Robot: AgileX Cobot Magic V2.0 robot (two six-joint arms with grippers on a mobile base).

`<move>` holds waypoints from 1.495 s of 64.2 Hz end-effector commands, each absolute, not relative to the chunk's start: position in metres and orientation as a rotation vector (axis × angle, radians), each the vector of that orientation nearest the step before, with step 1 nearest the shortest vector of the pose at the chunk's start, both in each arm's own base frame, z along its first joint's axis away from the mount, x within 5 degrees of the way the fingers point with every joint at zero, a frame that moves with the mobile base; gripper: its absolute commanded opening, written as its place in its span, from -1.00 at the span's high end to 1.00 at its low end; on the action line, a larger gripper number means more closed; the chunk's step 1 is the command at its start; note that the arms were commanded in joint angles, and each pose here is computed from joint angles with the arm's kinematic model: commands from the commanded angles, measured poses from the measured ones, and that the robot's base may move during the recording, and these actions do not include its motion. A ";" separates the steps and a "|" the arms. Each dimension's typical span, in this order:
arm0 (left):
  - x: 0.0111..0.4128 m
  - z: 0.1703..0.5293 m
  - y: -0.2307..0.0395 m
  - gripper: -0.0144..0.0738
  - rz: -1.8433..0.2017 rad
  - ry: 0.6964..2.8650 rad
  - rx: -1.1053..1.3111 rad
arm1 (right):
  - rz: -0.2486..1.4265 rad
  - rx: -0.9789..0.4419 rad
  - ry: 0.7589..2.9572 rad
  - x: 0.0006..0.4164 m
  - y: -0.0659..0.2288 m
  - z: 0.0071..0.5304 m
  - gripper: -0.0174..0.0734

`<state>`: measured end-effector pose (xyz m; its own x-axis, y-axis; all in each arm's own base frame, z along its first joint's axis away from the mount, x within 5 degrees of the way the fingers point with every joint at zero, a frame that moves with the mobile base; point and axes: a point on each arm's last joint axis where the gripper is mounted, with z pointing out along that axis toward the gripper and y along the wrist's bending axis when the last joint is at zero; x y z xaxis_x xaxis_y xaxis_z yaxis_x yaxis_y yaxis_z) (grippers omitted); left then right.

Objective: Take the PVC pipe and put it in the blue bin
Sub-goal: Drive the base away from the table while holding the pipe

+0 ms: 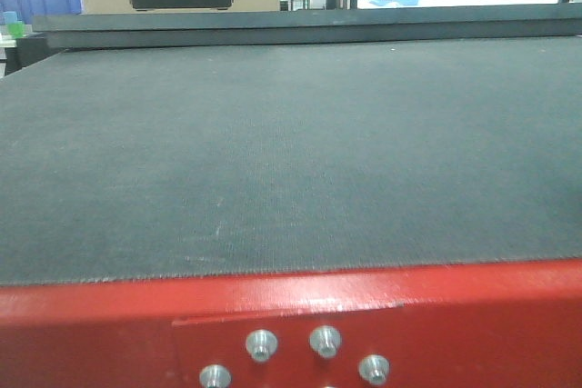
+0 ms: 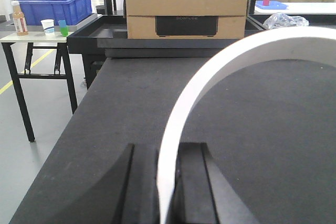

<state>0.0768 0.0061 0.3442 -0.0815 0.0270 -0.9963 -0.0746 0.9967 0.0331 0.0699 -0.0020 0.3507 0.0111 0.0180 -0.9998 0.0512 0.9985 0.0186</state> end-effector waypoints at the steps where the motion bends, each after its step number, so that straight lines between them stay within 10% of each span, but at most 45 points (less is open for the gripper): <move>1: 0.076 0.347 0.006 0.92 0.083 1.615 -0.038 | -0.041 0.051 1.527 0.069 -0.003 0.353 0.99; 96: 0.076 0.347 0.006 0.92 0.083 1.615 -0.038 | -0.041 0.051 1.527 0.069 -0.003 0.353 0.99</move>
